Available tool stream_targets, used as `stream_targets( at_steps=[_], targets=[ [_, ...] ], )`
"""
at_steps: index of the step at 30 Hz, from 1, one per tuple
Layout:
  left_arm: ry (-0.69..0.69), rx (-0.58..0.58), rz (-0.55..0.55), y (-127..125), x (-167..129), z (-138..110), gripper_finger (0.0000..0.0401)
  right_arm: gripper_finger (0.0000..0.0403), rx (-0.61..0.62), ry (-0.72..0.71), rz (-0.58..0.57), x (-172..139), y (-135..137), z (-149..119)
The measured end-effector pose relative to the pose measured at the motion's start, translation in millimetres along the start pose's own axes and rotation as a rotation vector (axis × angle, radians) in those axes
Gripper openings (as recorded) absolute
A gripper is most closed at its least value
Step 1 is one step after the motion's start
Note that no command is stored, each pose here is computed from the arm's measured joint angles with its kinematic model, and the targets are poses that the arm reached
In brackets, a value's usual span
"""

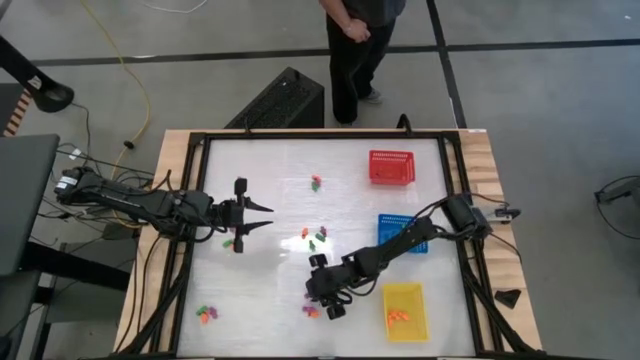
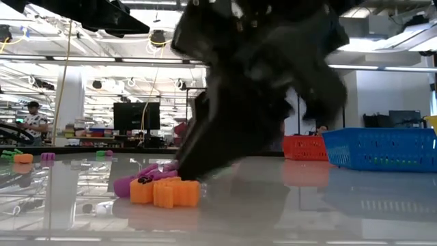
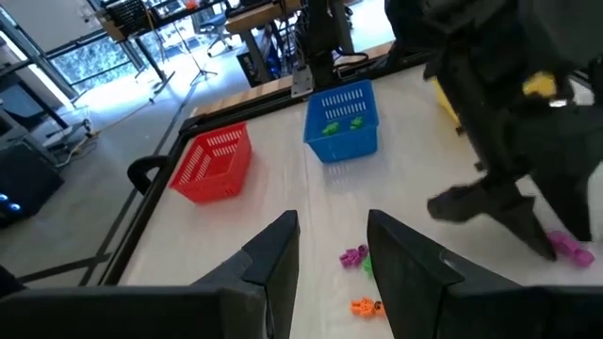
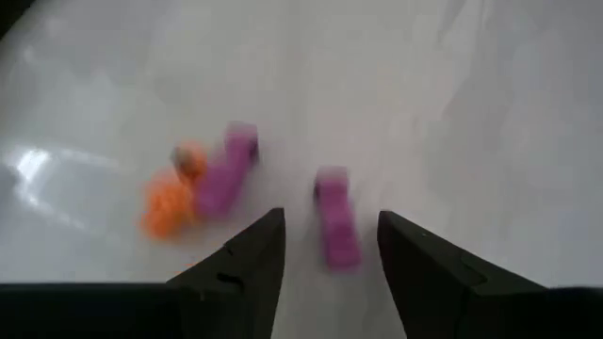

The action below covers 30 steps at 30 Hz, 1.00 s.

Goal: Sort Halloween decoration
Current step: Put the violet skeleton toy into the red basket

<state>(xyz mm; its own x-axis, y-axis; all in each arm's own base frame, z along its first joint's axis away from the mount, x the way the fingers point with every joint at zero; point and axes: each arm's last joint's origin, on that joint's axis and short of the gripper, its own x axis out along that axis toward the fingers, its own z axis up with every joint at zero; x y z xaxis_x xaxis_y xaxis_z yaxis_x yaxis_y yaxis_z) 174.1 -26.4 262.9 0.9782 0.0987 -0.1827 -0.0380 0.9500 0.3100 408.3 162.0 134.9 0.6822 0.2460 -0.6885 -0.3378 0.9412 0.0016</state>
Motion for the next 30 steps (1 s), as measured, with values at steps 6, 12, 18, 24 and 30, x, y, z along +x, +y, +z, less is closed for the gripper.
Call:
stream_targets(
  at_steps=[6, 12, 18, 24, 30],
  targets=[
    [0.008, 0.002, -0.002, -0.2, 0.1, -0.8, 0.0118, 0.0157, -0.002, -0.010, -0.001, 4.4, 1.8, -0.8],
    [0.007, 0.002, -0.002, -0.2, 0.1, -0.7, 0.0118, 0.0058, -0.004, 0.003, -0.002, 3.2, 1.3, -1.3],
    [0.007, -0.002, -0.002, -0.2, 0.1, -0.7, 0.0118, 0.0055, 0.018, 0.016, -0.002, -7.3, -1.3, 3.1],
    [0.009, -0.011, -0.004, -0.3, 0.1, -0.9, 0.0118, 0.0055, 0.000, 0.065, -0.062, -62.2, -4.0, 23.4],
    [0.011, -0.010, -0.012, -0.9, 1.0, -1.4, 0.0118, 0.0055, 0.003, 0.065, -0.217, -126.0, -13.3, 28.8]
  ],
)
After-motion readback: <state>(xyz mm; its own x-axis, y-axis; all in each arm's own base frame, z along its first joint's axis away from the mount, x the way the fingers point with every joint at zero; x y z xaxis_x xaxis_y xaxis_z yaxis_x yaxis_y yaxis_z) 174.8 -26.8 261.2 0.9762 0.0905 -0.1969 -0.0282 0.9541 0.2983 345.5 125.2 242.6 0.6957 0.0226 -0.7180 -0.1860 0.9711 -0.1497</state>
